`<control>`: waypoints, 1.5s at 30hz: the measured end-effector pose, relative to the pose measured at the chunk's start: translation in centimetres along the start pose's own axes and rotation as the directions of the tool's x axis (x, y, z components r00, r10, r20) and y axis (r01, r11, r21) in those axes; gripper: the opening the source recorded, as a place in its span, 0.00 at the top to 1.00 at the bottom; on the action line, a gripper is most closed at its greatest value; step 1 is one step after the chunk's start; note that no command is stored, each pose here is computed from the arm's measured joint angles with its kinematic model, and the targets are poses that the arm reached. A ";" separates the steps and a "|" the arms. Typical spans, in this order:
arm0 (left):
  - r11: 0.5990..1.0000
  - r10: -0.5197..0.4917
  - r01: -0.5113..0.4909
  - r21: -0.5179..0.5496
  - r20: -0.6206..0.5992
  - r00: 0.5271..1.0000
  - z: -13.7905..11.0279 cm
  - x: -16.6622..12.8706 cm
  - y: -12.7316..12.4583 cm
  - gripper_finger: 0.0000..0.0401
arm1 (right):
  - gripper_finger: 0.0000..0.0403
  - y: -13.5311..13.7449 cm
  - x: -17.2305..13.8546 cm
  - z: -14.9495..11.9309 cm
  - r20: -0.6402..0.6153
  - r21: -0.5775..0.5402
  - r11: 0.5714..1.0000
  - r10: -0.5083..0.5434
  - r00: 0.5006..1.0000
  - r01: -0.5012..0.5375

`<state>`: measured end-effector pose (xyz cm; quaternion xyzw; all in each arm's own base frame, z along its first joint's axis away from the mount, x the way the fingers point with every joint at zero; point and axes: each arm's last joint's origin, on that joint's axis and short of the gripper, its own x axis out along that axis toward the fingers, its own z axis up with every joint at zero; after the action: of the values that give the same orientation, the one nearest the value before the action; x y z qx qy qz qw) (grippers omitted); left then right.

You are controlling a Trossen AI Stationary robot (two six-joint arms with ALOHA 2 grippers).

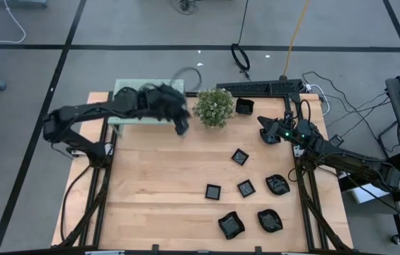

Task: Pick & Place Mini shaped plates
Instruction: Stack the square plate on top of the square plate on the shelf

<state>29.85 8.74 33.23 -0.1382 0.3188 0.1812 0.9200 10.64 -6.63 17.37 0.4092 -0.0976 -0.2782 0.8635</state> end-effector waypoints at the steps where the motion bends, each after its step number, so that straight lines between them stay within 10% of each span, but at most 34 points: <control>1: 0.999 -0.031 0.032 0.026 -0.022 0.999 -0.3 0.5 -0.9 0.82 | 0.69 0.0 0.0 0.0 0.000 0.000 1.000 0.000 1.000 0.000; 25: 0.892 -0.317 0.358 0.274 -0.185 0.930 -11.4 14.6 -17.5 0.72 | 0.69 0.0 0.0 0.0 0.000 0.000 1.000 0.000 1.000 0.000; 32: 0.860 -0.229 0.292 0.419 -0.194 0.954 -15.0 17.6 -18.5 0.72 | 0.69 0.0 0.0 0.0 0.000 0.000 1.000 0.000 1.000 0.000; 45: 0.902 -0.151 0.242 0.358 -0.263 0.953 -16.1 17.8 -18.1 0.78 | 0.69 0.0 0.0 0.0 0.000 0.000 1.000 0.000 1.000 0.000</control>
<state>41.91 -9.06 12.18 -0.0060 0.4363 0.0036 0.8998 10.64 -6.62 17.36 0.4093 -0.0974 -0.2782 0.8635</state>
